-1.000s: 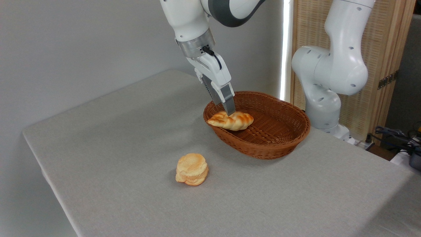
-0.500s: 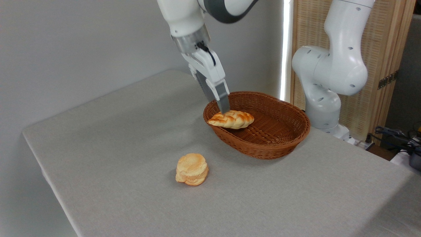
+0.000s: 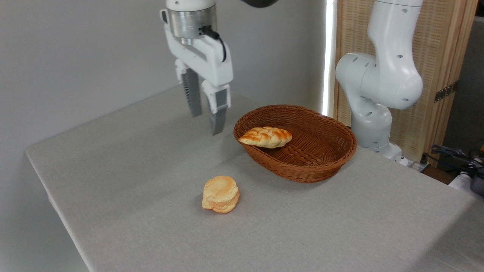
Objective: Put bread into the basket
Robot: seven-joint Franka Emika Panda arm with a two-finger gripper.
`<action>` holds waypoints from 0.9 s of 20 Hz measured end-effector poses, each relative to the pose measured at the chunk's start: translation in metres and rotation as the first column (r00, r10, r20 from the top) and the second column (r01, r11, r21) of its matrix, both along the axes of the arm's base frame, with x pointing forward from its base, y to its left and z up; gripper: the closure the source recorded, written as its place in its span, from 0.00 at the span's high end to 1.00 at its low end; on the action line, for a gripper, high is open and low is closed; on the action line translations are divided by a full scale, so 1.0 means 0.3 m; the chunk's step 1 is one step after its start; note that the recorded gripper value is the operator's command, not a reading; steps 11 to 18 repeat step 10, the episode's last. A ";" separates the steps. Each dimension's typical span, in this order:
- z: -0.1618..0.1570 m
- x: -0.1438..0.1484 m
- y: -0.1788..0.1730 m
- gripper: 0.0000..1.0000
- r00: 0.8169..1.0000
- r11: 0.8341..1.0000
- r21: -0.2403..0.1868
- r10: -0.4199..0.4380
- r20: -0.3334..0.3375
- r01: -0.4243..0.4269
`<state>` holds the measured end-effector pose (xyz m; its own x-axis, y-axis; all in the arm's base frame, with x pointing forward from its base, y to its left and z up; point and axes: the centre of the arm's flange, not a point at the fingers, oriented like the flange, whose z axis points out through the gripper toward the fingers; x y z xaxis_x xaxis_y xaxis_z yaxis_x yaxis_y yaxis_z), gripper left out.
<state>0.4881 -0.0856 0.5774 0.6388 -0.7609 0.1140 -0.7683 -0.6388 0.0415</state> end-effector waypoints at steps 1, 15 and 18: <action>-0.004 0.028 0.008 1.00 1.000 1.000 -0.003 0.009 0.018 -0.009; -0.029 0.107 0.013 1.00 0.999 1.000 -0.005 0.026 0.025 -0.026; -0.029 0.107 0.013 1.00 0.999 1.000 -0.005 0.026 0.025 -0.026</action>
